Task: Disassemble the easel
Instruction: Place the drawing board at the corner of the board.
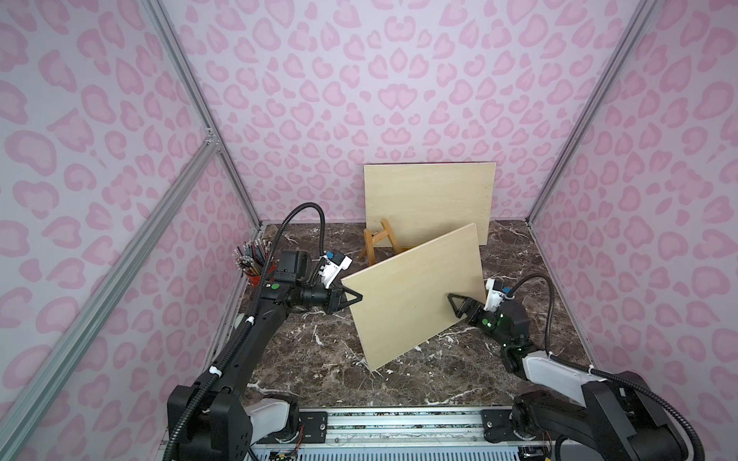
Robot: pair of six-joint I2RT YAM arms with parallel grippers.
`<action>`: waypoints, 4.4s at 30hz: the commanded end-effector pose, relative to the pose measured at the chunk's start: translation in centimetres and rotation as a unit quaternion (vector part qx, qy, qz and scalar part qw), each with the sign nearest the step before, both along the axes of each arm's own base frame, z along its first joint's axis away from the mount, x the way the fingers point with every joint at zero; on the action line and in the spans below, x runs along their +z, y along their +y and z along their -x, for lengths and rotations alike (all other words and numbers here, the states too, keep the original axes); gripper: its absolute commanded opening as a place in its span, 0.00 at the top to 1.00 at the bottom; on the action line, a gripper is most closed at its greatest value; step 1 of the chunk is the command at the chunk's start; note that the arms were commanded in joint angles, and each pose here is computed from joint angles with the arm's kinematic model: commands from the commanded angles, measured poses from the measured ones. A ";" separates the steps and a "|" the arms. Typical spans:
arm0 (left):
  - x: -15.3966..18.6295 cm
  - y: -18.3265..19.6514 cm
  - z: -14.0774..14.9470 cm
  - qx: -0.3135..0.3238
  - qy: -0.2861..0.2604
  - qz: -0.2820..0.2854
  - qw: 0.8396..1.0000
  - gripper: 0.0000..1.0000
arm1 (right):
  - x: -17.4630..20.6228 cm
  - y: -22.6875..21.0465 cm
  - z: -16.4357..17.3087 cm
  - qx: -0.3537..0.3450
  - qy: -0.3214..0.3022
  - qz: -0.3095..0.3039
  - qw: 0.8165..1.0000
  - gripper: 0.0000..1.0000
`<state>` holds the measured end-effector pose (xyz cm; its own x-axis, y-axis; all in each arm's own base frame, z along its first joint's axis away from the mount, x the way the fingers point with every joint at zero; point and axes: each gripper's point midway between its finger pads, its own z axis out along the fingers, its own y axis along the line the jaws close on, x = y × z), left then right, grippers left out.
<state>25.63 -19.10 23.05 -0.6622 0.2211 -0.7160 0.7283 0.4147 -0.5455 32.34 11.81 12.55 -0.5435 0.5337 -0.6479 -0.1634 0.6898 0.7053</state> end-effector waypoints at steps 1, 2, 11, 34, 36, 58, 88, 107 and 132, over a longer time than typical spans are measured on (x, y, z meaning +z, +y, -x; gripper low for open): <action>1.8 -0.7 -0.4 -0.020 -0.035 0.036 0.999 0.98 | 0.1 -1.9 -1.5 0.032 -0.007 0.067 0.997 0.07; 1.8 -0.7 -0.5 -0.018 -0.037 0.038 0.998 0.98 | 0.7 -2.5 -2.4 0.038 -0.013 0.077 0.996 0.07; 2.3 -0.8 -0.7 -0.016 -0.046 0.041 0.998 0.98 | 4.0 -5.0 -8.5 0.084 -0.072 0.119 0.987 0.06; 1.5 -0.9 -1.1 -0.025 -0.038 0.035 0.998 0.98 | 1.3 -1.7 -8.6 0.308 -0.036 0.050 0.949 0.09; 1.5 -0.8 -1.5 -0.017 -0.041 0.035 0.998 0.98 | 1.2 -1.5 -7.7 0.304 -0.031 0.042 0.951 0.09; -3.5 0.9 -5.7 0.183 -0.025 -0.013 0.983 0.98 | -4.1 -3.6 2.8 0.140 0.128 0.033 0.981 0.13; -11.9 -0.5 -7.6 0.188 -0.006 -0.118 0.975 0.98 | -5.4 -8.8 3.3 -0.008 0.231 0.125 0.965 0.03; -13.5 -1.2 -7.4 0.169 0.015 -0.142 0.975 0.98 | 5.2 -6.1 -6.6 -0.013 0.090 0.268 0.959 0.04; -13.6 -2.3 -8.2 0.221 0.042 -0.117 0.967 0.98 | 0.2 -4.4 -12.1 0.087 0.149 0.381 0.909 0.24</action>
<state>28.56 -25.31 11.63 -0.8814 0.1027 -0.4611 0.4398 0.5347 -0.7216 45.89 7.87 14.72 -0.7293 -0.0771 -0.6798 -0.1887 0.9778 0.0916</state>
